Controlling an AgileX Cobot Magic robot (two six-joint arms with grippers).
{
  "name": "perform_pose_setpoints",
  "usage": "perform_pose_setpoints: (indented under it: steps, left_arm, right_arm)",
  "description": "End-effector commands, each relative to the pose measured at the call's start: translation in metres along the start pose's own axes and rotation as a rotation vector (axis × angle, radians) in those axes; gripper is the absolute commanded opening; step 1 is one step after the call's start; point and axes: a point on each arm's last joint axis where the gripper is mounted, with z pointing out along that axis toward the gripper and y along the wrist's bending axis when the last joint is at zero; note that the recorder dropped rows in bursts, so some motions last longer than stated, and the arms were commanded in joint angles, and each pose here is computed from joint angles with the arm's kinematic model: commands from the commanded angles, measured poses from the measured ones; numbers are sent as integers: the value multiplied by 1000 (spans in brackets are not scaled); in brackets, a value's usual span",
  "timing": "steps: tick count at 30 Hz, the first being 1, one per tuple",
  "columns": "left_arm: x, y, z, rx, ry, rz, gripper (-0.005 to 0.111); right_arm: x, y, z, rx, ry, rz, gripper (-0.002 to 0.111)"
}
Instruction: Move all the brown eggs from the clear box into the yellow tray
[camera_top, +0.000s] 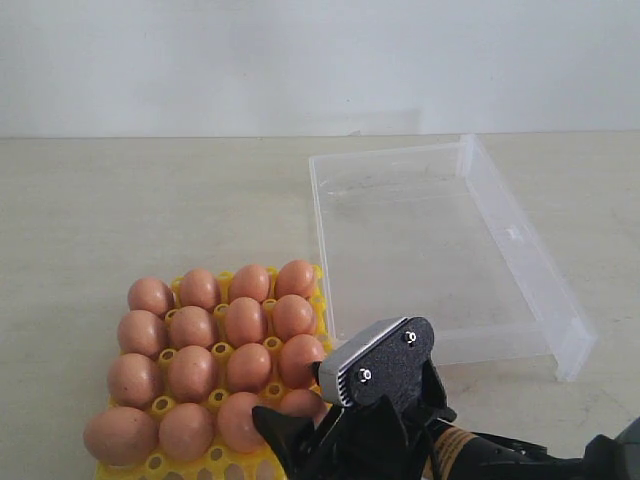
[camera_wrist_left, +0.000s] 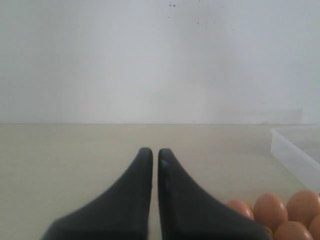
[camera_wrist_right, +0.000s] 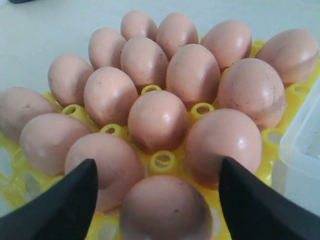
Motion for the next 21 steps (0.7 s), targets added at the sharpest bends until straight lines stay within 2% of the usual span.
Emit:
perform_pose_setpoints:
  steps: [1,4,6,7,9,10,11,13,15,16,18,21]
  left_arm:
    - [1,0,0,-3,0,3,4]
    - [1,0,0,-3,0,3,4]
    - [1,0,0,-3,0,3,4]
    - [1,0,0,-3,0,3,4]
    - [1,0,0,-3,0,3,4]
    - [1,0,0,-3,0,3,4]
    - [1,0,0,-3,0,3,4]
    - [1,0,0,-3,0,3,4]
    - [1,0,0,-3,0,3,4]
    - [1,0,0,-3,0,3,4]
    - [1,0,0,-3,0,3,4]
    - [1,0,0,-3,0,3,4]
  right_arm:
    - [-9,3,-1,-23,-73,0,62]
    - [-38,7,-11,-33,-247,-27,62]
    - [-60,-1,-23,79,-351,43,57]
    - [-73,-9,-32,174,-415,94,49]
    - [-89,-30,-55,438,-479,138,27]
    - [-91,-45,-69,637,-471,145,11]
    - [-89,-59,-83,831,-424,163,0]
    - [-84,-81,-108,1117,-239,109,1]
    - [-81,-96,-134,1299,-8,42,1]
    - [-80,-101,-147,1347,105,13,1]
    - [-86,-107,-168,1368,134,-33,1]
    - [-99,-105,-197,1349,-106,183,1]
